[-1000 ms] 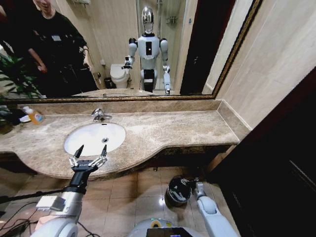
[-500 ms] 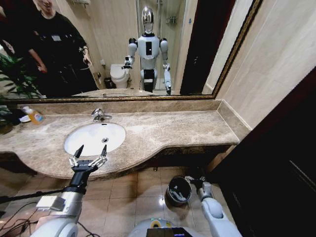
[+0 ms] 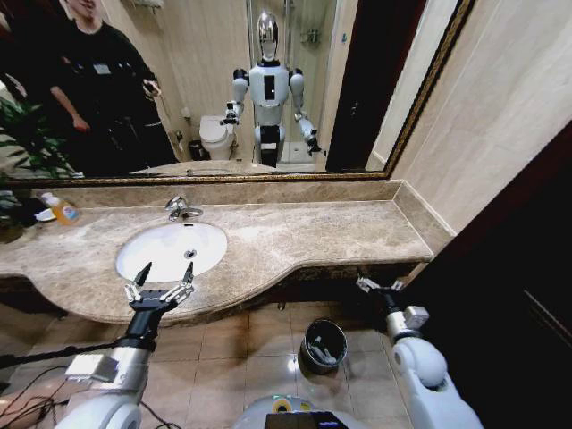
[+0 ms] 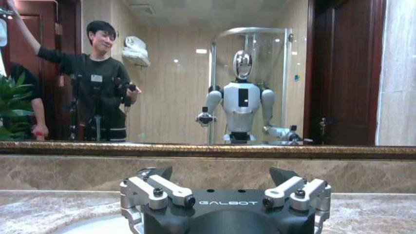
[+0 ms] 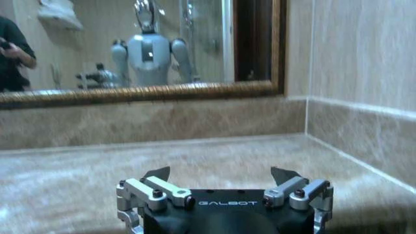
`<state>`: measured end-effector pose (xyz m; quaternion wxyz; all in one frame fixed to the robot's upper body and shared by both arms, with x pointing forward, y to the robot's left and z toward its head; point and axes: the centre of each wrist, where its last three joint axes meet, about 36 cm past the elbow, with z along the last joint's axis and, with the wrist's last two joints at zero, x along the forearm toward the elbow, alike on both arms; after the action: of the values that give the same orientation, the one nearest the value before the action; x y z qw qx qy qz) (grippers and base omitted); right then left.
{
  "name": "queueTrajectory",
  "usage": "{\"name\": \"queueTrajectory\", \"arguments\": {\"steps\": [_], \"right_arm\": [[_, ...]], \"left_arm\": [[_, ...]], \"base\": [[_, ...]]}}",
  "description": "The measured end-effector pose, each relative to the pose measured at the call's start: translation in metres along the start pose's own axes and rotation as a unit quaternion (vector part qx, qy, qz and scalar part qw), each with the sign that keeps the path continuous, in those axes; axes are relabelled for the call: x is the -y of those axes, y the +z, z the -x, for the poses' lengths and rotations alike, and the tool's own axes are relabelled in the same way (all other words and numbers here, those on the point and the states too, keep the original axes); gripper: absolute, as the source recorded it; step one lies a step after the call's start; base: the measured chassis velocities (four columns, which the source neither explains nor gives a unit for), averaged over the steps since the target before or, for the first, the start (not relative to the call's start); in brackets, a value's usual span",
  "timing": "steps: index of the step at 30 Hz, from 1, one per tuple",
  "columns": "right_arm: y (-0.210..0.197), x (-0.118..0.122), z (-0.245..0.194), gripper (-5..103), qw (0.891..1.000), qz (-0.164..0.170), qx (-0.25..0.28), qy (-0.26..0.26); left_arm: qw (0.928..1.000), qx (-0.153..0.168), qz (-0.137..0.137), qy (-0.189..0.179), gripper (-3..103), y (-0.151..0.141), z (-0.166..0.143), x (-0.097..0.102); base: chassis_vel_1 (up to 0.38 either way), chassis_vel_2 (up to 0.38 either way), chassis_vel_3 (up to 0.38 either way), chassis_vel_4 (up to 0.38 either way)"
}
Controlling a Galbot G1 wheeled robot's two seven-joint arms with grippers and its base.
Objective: Pick up the trash from the sink and place it in the trash bin.
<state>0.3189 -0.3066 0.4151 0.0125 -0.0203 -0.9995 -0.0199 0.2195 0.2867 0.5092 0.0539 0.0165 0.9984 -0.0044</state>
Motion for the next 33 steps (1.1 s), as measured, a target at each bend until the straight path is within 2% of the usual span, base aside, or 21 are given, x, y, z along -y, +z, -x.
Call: {"name": "queueTrajectory", "arguments": {"steps": [18,33], "right_arm": [[-0.073,-0.033,-0.01,100,0.999,-0.006,0.034,-0.036],[-0.079,-0.035,-0.011,100,0.999,-0.009,0.034,-0.042]], "left_arm": [[1.0,0.0,0.0,0.0,100,0.0,0.0,0.0],[1.0,0.0,0.0,0.0,100,0.0,0.0,0.0]], "base": [[0.0,0.0,0.0,0.0],[0.0,0.0,0.0,0.0]]}}
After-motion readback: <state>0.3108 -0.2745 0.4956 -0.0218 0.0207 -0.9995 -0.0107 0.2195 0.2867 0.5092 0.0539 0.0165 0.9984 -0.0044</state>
